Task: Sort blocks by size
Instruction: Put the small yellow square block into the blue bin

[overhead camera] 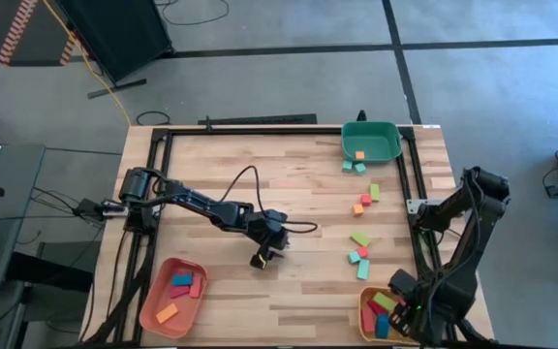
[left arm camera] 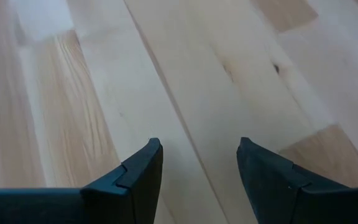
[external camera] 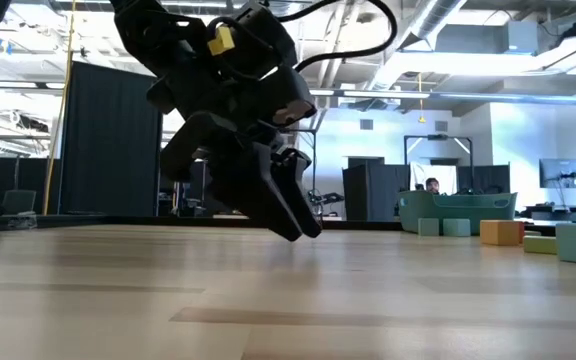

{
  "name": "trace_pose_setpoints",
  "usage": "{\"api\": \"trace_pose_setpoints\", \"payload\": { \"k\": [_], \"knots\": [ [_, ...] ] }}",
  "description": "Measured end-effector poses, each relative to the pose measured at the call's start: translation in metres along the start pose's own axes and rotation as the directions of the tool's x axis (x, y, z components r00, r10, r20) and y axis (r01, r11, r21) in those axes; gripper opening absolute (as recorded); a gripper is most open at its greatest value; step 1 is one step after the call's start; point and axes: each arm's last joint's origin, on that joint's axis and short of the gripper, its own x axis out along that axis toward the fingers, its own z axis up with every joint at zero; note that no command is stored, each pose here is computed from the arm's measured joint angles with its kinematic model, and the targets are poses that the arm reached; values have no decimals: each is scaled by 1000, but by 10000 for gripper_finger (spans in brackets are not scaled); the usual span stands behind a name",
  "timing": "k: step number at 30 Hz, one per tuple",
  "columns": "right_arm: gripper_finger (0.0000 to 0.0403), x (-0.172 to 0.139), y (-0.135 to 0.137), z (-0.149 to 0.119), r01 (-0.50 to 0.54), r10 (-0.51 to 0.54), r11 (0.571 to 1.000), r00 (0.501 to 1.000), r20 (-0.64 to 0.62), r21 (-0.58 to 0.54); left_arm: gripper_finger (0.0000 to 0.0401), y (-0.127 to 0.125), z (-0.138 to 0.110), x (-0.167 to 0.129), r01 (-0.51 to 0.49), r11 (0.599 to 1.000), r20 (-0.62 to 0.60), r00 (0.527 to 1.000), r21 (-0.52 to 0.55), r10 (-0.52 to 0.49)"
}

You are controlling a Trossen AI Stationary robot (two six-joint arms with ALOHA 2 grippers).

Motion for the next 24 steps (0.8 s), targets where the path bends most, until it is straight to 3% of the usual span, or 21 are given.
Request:
{"api": "trace_pose_setpoints", "payload": {
  "k": [8, 15, 24],
  "knots": [
    [249, -18, -8, 29, -20, 32, 997, 984, 176, -71, 197, 2, 10, -3, 15, 1000, -60, 998, -10, -16],
    [249, -17, -12, 60, 121, -87, 987, 956, 280, -108, 197, 3, 15, -4, 14, 1000, -57, 998, -13, -15],
    [249, -17, -11, 85, 204, -136, 965, 925, 355, -163, 197, 3, 7, -5, -6, 1000, -143, 990, 23, 9]
  ]
}}
